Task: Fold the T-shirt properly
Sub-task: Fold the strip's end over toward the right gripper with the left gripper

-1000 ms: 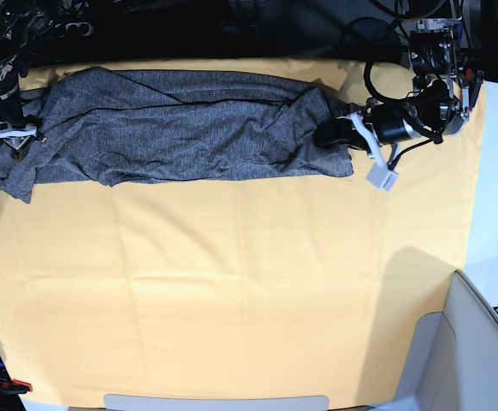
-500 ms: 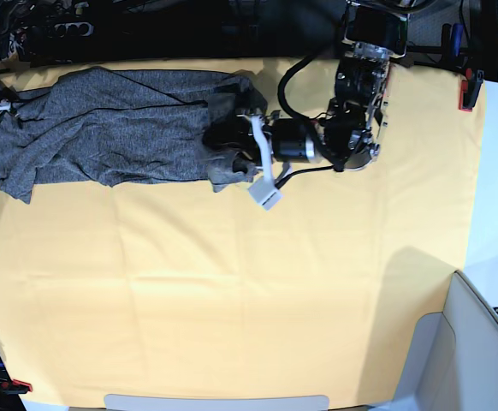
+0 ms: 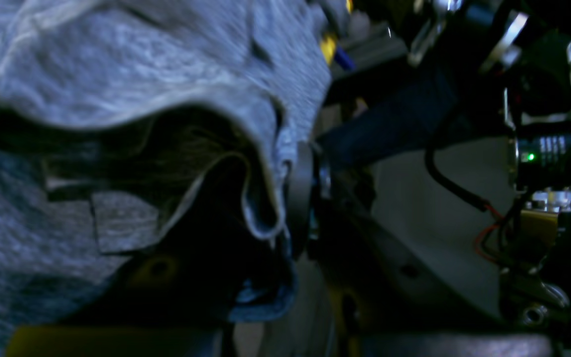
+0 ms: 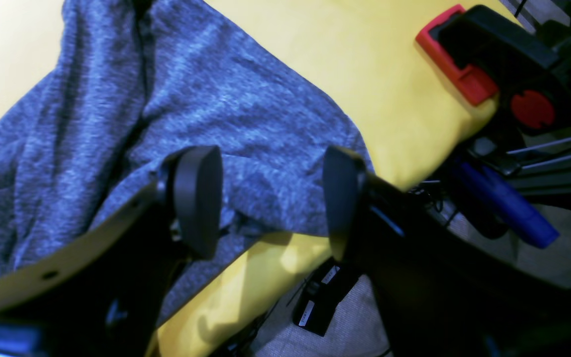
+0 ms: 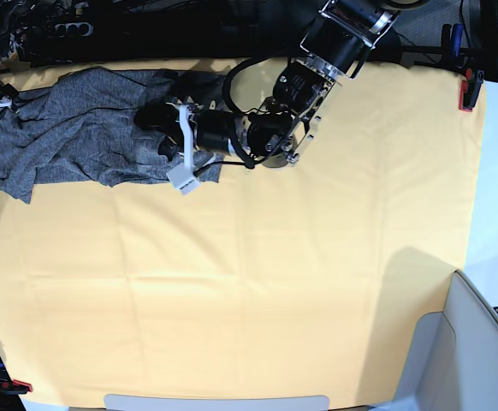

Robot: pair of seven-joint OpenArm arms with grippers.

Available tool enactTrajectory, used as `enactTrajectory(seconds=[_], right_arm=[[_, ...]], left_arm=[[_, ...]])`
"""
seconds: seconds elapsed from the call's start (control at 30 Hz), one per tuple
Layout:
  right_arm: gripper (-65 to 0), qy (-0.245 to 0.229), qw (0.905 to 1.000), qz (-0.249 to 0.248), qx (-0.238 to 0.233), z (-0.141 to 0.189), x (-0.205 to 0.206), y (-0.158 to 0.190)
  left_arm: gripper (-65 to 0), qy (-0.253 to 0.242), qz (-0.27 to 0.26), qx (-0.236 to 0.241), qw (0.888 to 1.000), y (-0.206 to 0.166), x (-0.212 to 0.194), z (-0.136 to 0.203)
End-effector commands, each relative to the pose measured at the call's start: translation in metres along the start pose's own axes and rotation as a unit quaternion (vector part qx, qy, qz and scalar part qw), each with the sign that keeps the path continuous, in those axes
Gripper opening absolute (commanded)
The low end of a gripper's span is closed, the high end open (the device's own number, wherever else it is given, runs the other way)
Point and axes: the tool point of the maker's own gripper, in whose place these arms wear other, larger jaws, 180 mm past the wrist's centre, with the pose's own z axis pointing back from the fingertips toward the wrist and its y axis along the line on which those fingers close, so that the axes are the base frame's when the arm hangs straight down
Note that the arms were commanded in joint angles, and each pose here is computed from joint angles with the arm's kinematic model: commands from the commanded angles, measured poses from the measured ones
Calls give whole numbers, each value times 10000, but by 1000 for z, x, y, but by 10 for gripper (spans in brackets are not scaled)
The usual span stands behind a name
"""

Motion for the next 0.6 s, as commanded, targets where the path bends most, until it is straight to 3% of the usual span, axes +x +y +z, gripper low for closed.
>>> enactTrajectory(seconds=[0.0,0.17,0.4,0.57], right_arm=[[-323,-257,9996,61,18,3,16,0],[-323,-237,9997,60,30,2,15,1],[-323,-224,9997,60,25,2,14,1],[-323,-236,9997,53,32,2,15,1]], left_arm=[[-646,-265,-160,-201,9993,-13,21,-3],[-646,-291,-232,-385,9986,-27,33,-23],[-646,-491,-465,-319,9972,-28,59,-16],[-646,-826,-318,-248,9958,-19,75,-2]])
